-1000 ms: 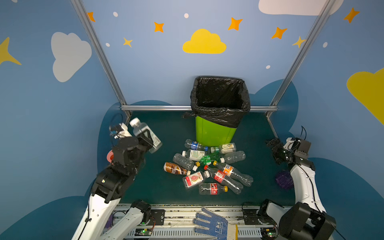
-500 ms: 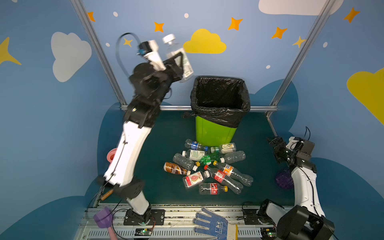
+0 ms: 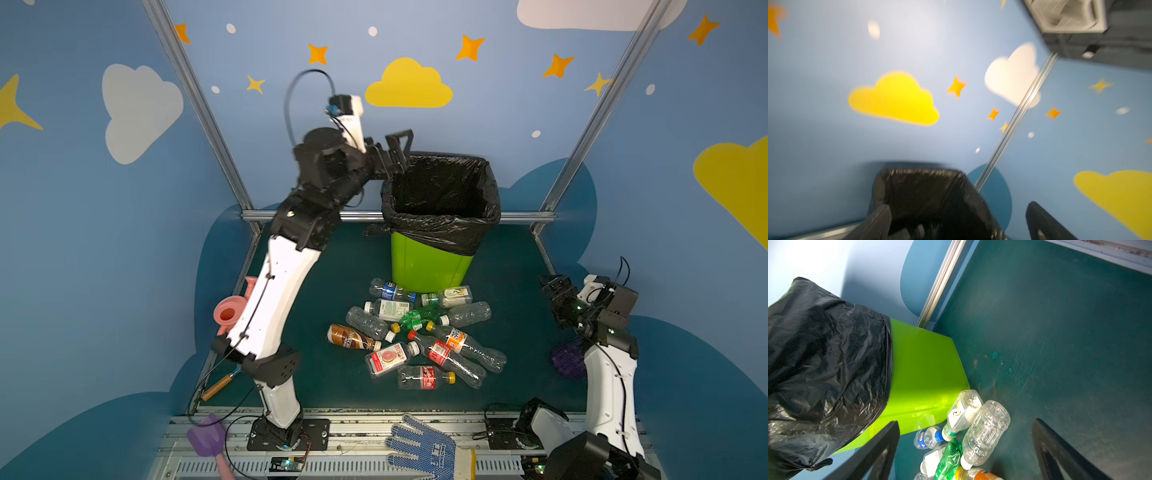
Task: Throw the plastic bottles in the bin
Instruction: 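Swing the white-cap bottle over the bin with the left gripper and release, then lower the left arm back while the right gripper grasps a clear ridged bottle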
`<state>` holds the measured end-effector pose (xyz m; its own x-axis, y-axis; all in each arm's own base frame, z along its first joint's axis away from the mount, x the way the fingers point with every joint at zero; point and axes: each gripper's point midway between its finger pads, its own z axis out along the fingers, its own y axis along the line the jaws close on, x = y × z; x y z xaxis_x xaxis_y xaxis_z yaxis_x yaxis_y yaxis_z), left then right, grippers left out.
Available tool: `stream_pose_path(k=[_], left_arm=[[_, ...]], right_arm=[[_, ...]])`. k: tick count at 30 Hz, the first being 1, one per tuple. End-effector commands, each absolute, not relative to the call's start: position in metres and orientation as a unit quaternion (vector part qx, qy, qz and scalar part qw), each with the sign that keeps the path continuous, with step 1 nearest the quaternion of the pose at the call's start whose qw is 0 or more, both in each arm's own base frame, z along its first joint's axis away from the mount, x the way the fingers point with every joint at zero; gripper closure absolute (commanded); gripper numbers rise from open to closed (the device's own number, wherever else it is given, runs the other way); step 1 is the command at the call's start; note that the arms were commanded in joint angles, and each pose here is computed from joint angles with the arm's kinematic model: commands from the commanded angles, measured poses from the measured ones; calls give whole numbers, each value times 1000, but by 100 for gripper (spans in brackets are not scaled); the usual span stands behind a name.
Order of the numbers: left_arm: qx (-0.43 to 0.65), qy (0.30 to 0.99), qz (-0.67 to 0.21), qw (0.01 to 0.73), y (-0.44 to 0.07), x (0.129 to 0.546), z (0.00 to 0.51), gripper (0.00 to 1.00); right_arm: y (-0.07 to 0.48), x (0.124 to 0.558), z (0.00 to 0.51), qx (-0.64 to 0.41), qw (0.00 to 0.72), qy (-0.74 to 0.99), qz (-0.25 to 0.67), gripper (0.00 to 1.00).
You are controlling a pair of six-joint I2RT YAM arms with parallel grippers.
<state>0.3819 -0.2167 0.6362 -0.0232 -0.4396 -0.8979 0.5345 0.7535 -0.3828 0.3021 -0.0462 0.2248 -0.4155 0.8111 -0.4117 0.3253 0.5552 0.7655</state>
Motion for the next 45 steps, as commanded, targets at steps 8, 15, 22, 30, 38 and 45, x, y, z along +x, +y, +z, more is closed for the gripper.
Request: stream_pose_path(k=[8,15,22,30,38,45], left_arm=[[-17,675,-251,693,-151,374,531,0],[-90,780,-184,591,-99,370,370,0],[-151,845,-127,497,-67,340,246,0],[-210,860,-114,450,-46,316,192,0],[-250,854,-110,443,-31,303,178,0],[-270,852,-104,436,-20,291,167,0]], right_arm=[[-16,286,190,378,338,792,341,4],[16,286,151,370,283,817,339,4],[52,288,124,356,235,841,333,6],[77,296,98,349,196,857,325,10],[82,303,81,343,178,870,307,12],[86,313,69,344,170,874,298,14]])
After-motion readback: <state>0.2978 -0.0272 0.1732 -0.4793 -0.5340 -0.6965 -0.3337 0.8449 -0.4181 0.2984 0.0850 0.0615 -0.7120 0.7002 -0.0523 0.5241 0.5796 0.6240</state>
